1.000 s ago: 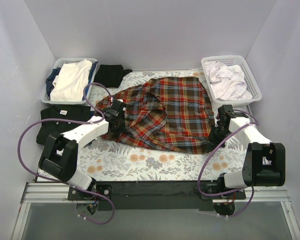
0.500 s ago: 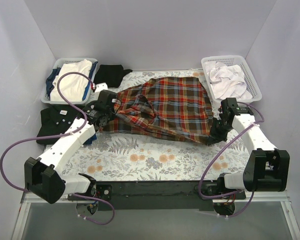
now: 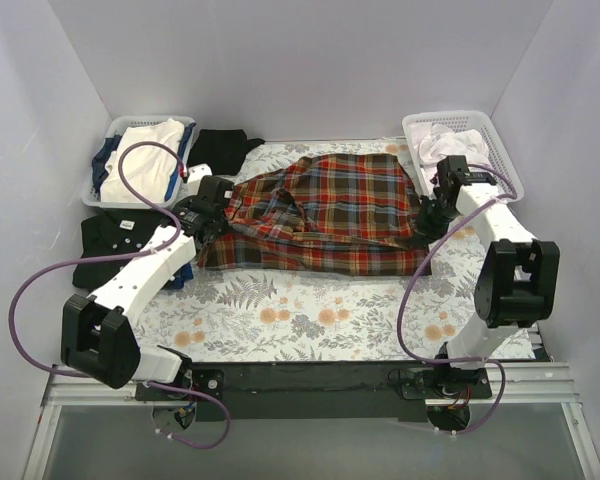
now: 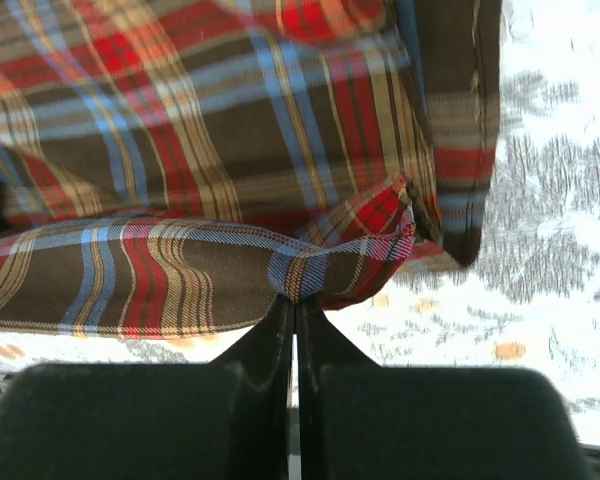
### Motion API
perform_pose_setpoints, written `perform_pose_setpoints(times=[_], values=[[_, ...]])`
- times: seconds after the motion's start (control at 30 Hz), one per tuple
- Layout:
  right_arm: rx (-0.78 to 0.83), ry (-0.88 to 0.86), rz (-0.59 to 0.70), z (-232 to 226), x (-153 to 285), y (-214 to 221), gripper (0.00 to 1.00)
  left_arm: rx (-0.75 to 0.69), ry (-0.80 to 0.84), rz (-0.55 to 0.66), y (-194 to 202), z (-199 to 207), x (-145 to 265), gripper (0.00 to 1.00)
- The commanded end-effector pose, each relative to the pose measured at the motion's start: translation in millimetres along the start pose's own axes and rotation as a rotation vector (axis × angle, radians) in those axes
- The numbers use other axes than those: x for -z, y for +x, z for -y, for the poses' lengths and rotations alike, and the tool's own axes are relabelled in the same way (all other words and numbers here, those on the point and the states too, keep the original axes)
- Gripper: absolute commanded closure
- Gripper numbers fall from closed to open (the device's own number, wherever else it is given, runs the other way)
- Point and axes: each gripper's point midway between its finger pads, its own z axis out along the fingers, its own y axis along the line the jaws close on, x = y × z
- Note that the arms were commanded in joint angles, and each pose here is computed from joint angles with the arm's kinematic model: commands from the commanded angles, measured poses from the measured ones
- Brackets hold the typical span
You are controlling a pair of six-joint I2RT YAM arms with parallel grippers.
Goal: Fold and stack the long sleeve shirts
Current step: Fold the shirt
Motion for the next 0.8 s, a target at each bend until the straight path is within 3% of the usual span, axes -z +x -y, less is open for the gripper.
perform_pose_setpoints(times=[0.0, 0.43, 0.47, 0.5, 0.57, 0.67, 0.73, 0.77], values=[[0.033, -0.003, 0.026, -4, -11, -30, 0.99, 0.023, -0.006, 0.028, -9, 1, -14, 1.0], [0.038, 0.011, 0.092, -19, -43, -104, 0.99, -0.04, -0.028, -0.032, 3, 24, -68, 1.0], [0.042, 0.011, 0.094, -20, -43, -105, 0.94, -0.041, -0.029, -0.033, 2, 24, -70, 1.0], [0.046, 0.016, 0.105, -20, -41, -107, 0.91, -0.043, -0.034, -0.037, 2, 24, -73, 0.93], [0.066, 0.023, 0.163, -26, -28, -113, 0.77, -0.03, -0.034, -0.014, -11, 25, -70, 0.9], [0.101, 0.032, 0.261, -35, 0, -120, 0.62, 0.009, -0.056, 0.04, -35, 19, -55, 0.48], [0.121, 0.067, 0.322, -35, 19, -117, 0.58, 0.045, -0.059, 0.09, -52, 12, -37, 0.33], [0.139, 0.069, 0.332, -40, 23, -112, 0.57, 0.049, -0.058, 0.093, -54, 9, -31, 0.3]])
